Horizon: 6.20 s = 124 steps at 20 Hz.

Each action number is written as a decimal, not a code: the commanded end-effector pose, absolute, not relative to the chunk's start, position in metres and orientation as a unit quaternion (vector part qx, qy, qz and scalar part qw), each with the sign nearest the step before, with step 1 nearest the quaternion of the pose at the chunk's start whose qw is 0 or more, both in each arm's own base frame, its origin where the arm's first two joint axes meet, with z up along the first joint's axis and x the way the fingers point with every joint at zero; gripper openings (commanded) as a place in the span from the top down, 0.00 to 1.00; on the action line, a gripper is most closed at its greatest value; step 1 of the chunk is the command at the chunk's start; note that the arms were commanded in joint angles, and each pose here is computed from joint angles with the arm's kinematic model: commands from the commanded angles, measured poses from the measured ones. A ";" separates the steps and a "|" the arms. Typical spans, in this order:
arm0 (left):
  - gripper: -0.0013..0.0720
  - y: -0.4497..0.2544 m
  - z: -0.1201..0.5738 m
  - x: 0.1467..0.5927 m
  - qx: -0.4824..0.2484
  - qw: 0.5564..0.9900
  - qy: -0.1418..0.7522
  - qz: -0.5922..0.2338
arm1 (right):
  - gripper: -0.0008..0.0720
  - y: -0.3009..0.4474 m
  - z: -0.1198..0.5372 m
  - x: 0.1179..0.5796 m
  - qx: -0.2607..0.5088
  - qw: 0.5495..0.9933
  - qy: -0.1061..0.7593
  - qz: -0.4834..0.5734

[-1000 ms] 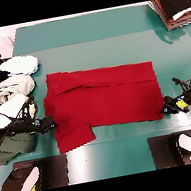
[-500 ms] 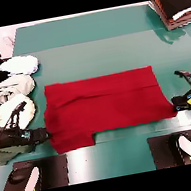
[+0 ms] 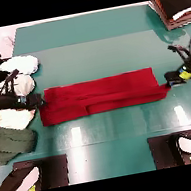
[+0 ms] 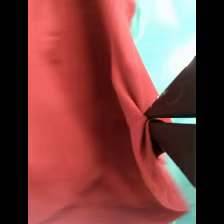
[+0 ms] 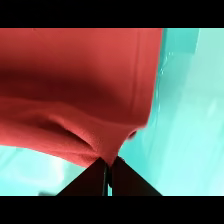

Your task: Fold the shirts.

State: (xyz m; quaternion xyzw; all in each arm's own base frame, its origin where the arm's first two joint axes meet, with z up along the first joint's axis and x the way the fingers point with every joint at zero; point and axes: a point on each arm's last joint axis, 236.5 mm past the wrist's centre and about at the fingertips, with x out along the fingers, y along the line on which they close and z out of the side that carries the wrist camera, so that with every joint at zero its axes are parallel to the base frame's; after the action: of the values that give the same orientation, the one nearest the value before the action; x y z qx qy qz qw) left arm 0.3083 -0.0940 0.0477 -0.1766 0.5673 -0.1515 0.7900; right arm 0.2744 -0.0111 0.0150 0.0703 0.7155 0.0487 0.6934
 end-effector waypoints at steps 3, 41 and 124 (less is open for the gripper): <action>0.95 -0.084 0.010 0.382 -0.175 0.795 0.565 -0.134 | 0.97 0.000 -0.005 0.362 0.065 0.713 0.695 0.063; 0.95 -0.358 -0.061 0.395 -0.194 0.736 0.590 -0.270 | 0.97 0.188 0.214 0.375 0.159 0.793 0.462 0.364; 0.95 -0.256 0.224 0.388 -0.086 0.879 0.353 -0.309 | 0.06 -0.245 0.053 0.265 0.234 0.778 0.524 -0.255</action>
State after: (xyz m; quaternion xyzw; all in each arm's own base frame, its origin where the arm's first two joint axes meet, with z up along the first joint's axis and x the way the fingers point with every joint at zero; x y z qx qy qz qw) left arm 0.3878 -0.2558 0.2244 -0.0929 0.3549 -0.3063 0.8784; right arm 0.2840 -0.2408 0.0436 0.2695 0.4987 -0.2354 0.7895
